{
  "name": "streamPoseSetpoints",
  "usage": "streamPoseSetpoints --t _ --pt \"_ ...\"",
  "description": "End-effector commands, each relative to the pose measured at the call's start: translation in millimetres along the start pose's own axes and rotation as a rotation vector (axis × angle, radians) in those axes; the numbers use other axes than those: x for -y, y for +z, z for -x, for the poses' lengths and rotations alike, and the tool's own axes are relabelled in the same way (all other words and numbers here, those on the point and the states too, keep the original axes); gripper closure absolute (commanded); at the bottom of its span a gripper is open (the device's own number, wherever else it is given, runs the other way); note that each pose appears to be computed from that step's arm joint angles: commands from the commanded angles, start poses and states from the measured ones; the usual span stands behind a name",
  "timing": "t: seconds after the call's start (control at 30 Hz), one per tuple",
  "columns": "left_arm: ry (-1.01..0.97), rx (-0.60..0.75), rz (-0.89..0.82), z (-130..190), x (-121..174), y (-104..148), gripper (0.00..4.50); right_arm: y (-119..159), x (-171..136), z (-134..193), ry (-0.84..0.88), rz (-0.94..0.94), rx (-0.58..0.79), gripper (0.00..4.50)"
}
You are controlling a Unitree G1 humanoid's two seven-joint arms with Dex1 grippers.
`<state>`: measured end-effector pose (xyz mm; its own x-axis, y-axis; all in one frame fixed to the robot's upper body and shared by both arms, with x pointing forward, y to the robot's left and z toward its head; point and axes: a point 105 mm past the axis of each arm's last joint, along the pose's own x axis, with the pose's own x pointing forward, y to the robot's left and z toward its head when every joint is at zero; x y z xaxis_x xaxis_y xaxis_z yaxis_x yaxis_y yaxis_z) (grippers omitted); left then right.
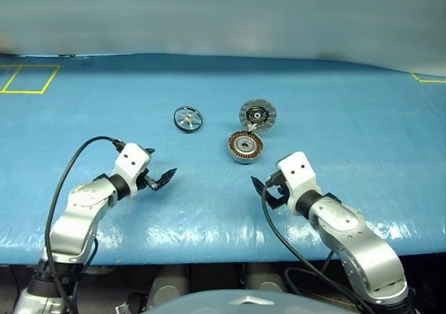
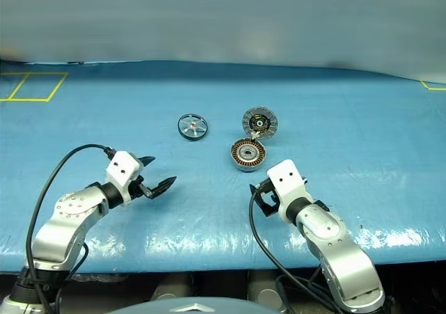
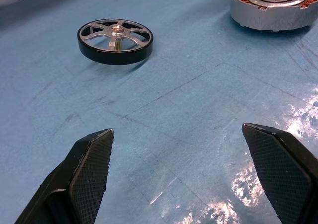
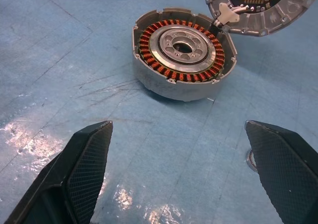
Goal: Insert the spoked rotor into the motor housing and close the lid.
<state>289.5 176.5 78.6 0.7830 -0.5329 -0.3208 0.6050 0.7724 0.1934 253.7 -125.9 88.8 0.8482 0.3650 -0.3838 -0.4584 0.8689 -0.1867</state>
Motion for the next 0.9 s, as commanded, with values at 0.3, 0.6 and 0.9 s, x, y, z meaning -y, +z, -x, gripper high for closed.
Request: streamPoseSetpoints --t 0.3,0.6,0.9 --pt "-0.027 0.024 0.006 3.7 4.2 3.3 0.01 8.5 -2.9 0.4 0.009 0.026 0.030 0.01" --pt "-0.023 0.020 -0.008 4.0 3.4 3.2 0.01 10.7 -4.7 -1.8 0.022 0.041 0.034 0.01" --pt "-0.023 0.021 -0.010 4.1 2.9 3.4 0.01 11.4 -5.8 -3.7 0.030 0.054 0.032 0.01"
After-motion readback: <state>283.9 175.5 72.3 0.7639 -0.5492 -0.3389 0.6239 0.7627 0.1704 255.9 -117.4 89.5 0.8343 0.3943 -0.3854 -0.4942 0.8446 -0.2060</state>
